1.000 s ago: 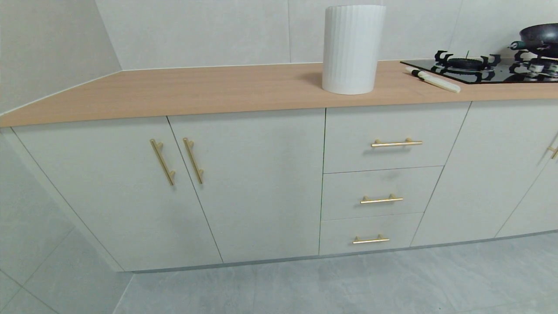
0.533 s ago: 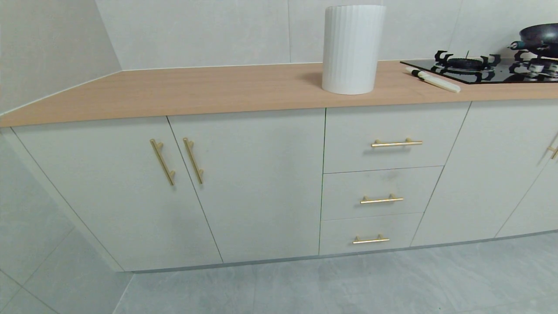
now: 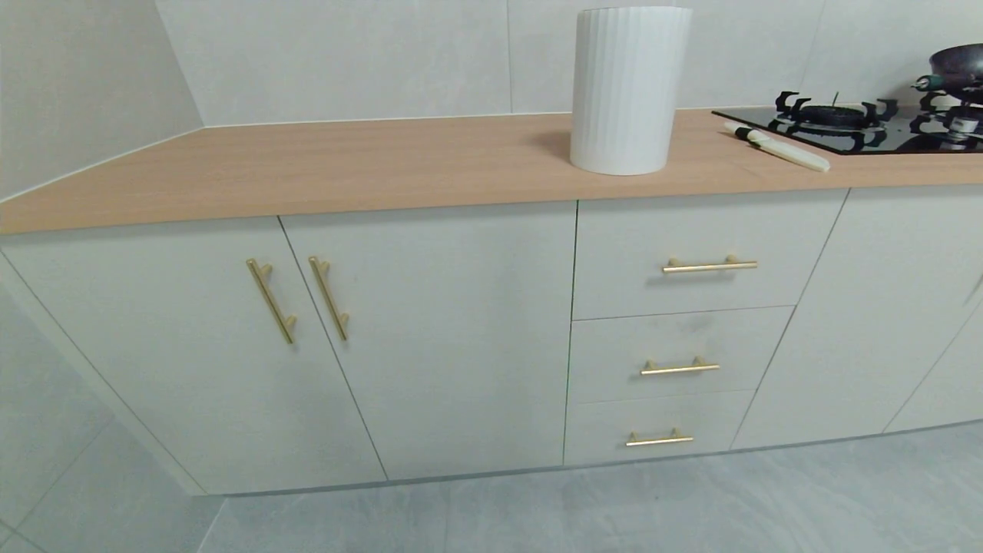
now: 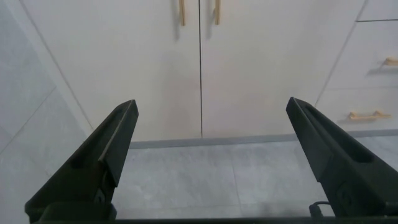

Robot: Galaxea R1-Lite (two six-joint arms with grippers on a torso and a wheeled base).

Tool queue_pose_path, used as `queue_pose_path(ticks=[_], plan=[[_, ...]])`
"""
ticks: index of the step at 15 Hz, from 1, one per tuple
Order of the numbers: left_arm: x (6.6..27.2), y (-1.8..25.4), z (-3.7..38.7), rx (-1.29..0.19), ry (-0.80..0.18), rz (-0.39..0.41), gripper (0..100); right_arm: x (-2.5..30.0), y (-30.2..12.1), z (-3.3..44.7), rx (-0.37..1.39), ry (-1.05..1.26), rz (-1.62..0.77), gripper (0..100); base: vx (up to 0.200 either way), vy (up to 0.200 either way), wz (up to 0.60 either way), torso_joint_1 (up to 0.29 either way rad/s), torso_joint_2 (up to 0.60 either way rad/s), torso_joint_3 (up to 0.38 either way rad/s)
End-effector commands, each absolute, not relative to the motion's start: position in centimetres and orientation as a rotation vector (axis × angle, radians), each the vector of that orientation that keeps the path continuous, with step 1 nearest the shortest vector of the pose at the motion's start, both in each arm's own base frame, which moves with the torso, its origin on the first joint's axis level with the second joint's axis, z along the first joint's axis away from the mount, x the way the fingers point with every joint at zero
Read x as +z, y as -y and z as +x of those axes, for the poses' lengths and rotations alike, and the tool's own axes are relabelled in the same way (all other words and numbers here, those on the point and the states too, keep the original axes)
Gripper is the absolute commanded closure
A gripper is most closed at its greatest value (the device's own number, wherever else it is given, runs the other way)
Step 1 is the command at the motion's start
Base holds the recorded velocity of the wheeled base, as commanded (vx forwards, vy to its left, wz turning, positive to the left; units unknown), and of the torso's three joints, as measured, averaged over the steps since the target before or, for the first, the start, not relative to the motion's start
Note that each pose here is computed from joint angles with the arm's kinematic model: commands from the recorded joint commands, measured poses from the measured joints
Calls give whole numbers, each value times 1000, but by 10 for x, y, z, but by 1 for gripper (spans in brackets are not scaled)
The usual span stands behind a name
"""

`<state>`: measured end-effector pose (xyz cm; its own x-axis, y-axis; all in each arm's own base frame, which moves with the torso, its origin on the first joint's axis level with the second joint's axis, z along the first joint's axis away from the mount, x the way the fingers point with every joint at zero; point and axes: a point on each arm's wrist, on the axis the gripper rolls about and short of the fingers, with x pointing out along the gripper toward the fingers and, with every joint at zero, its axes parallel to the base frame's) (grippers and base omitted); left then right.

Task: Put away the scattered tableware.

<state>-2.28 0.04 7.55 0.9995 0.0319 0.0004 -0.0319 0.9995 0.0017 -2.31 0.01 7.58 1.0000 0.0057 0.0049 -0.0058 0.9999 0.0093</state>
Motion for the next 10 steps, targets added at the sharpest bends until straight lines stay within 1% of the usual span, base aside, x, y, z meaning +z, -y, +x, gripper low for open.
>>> queue_pose_path(ticks=[1, 10], plan=[[76, 0, -23, 32, 2, 2, 0, 76, 0, -23, 8, 1, 9, 0, 200, 0, 0, 2, -2, 2], [76, 0, -23, 32, 2, 0, 0, 76, 0, -23, 6, 2, 9, 0, 200, 0, 0, 2, 2, 0]])
